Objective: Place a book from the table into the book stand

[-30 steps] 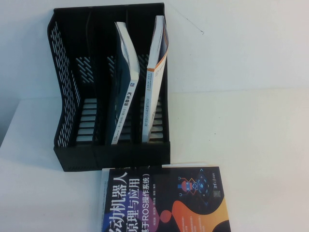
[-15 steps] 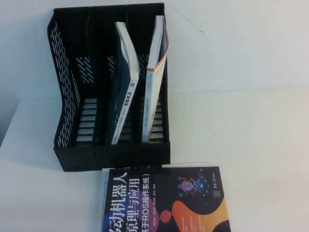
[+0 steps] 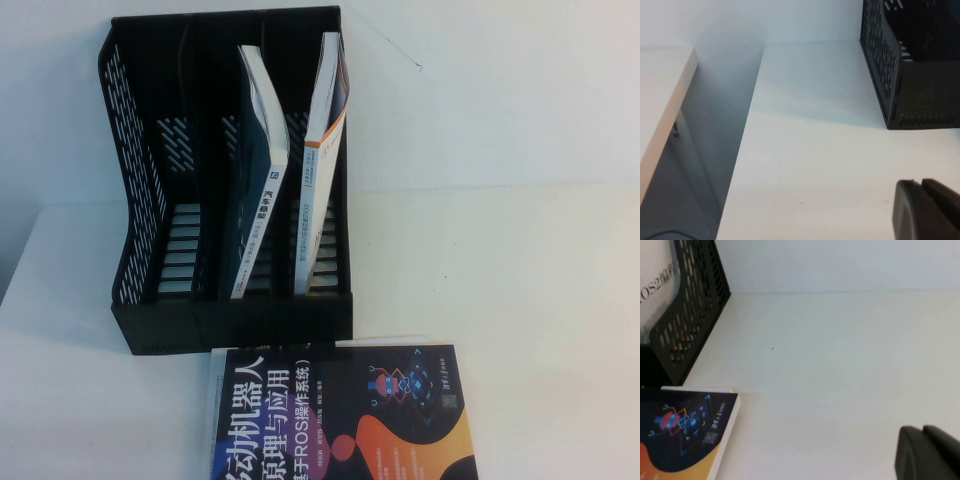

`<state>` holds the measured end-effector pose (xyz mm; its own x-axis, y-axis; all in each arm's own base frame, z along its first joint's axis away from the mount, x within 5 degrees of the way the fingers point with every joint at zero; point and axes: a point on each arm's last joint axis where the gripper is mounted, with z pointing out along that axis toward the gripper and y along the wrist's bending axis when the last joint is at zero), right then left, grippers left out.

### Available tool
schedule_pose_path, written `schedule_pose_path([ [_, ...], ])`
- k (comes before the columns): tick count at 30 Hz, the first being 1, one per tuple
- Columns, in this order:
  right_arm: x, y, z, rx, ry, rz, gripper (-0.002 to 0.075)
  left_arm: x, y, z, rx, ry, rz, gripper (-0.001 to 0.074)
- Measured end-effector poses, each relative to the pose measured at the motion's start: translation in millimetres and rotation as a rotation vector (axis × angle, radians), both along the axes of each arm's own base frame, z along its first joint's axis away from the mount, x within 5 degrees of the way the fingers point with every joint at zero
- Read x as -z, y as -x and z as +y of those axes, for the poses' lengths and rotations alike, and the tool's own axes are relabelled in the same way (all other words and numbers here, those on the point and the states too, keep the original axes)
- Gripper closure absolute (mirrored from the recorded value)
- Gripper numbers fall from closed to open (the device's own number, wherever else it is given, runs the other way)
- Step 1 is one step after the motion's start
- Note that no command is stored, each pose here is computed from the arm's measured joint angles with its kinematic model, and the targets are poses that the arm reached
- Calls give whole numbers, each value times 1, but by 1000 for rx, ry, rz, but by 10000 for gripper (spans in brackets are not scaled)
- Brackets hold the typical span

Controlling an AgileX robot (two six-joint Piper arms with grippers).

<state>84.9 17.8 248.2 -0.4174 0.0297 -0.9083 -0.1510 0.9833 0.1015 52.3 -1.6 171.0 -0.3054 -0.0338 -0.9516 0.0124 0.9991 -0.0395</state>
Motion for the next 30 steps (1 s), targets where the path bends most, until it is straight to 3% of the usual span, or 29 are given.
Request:
schedule_pose_path([
  [21, 15, 5, -7, 34, 35, -10, 723, 0, 0, 0, 2, 0, 0, 738],
  [30, 22, 22, -18, 120, 39, -159, 724, 0, 0, 0, 2, 0, 0, 738],
])
